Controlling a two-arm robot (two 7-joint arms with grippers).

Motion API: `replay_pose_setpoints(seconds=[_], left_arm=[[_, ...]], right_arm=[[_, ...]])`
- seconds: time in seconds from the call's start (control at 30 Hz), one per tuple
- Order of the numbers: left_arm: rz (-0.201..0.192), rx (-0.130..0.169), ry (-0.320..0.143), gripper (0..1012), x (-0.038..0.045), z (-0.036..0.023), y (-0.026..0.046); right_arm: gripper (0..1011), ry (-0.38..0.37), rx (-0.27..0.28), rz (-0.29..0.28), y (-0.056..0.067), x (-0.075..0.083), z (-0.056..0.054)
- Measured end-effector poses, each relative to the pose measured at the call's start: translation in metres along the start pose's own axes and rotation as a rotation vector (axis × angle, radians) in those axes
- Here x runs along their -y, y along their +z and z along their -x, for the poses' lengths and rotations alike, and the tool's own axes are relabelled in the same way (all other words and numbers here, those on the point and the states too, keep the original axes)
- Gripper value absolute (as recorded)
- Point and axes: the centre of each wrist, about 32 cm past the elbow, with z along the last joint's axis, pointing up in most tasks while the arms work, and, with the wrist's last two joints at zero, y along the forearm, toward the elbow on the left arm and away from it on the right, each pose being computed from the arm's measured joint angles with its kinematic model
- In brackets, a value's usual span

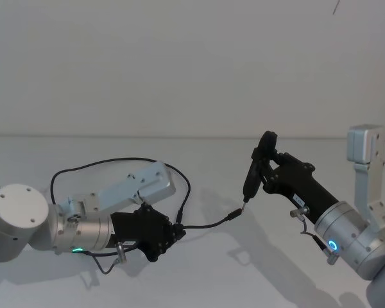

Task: Pick up the data cable with the one hand.

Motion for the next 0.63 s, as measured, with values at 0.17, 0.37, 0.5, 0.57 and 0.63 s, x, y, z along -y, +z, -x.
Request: replay_pose_setpoints(seconds=[0.17, 0.37, 0.5, 0.57, 0.63], left_arm=[[0.0, 0.0, 0.0, 42, 0.0, 0.0, 0.0], [0.0, 0.0, 0.0, 42, 0.0, 0.0, 0.0], [0.0, 0.0, 0.0, 42, 0.0, 0.0, 0.0], [0.0, 0.0, 0.0, 42, 0.0, 0.0, 0.0], [0.0, 0.0, 0.0, 42, 0.0, 0.0, 0.0]], right_arm=[[279, 0.003, 0.0, 0.0, -0.0001, 0.0, 0.0], [279, 0.004, 0.0, 0.0, -0.0001, 0.0001, 0.0], [279, 0.005, 0.0, 0.0, -0.0001, 0.0001, 0.0], [279, 0.005, 0.0, 0.0, -0.0001, 0.0001, 0.0], [279, 0.006, -0.001, 0.0, -0.0001, 0.0001, 0.0]])
